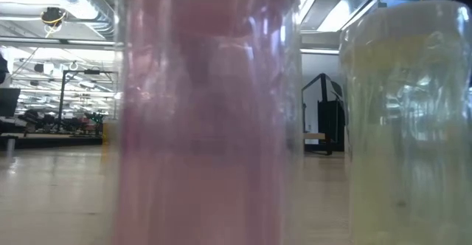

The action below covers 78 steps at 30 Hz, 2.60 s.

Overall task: Pick and place medicine bottles onto shelf by color
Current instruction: Put the right blue pill bottle on the shelf aligned with the other blue pill bottle

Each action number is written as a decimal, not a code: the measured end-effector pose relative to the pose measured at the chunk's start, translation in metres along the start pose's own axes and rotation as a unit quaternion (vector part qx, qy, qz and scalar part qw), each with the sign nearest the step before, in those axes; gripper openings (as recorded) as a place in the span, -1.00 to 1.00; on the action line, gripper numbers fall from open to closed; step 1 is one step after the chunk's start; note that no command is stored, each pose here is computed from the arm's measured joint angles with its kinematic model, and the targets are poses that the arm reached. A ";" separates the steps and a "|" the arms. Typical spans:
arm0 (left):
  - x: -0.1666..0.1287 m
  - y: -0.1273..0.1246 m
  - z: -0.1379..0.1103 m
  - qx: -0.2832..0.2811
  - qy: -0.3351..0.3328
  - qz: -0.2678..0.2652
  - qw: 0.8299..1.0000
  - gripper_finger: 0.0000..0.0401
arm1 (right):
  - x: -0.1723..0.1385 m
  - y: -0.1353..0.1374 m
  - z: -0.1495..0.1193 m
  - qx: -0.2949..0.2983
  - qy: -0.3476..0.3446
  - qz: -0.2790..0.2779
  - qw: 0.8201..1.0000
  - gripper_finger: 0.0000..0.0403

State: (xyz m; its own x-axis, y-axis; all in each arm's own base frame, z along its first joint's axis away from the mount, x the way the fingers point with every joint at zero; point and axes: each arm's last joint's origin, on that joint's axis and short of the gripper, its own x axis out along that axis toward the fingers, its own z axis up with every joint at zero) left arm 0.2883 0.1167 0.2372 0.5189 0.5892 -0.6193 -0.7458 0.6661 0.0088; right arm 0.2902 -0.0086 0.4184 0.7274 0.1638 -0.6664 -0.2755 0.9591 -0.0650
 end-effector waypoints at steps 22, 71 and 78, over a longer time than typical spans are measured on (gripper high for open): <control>0.010 -0.003 0.000 0.032 -0.018 0.019 0.999 -0.48 | 0.000 -0.001 0.000 -0.001 0.002 -0.020 1.000 -0.17; 0.028 -0.026 0.017 0.005 0.031 0.079 0.996 -0.48 | 0.000 -0.003 0.001 0.001 0.005 -0.045 0.999 -0.17; 0.034 -0.013 0.016 -0.023 0.046 0.104 0.993 -0.48 | 0.000 -0.003 0.001 0.001 0.005 -0.045 0.999 -0.17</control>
State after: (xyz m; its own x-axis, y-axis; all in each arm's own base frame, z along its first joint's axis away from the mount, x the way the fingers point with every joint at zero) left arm 0.3226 0.1349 0.2289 0.3135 0.6664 -0.6765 -0.8518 0.5122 0.1098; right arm 0.2913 -0.0115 0.4192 0.7432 0.0754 -0.6648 -0.2081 0.9704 -0.1226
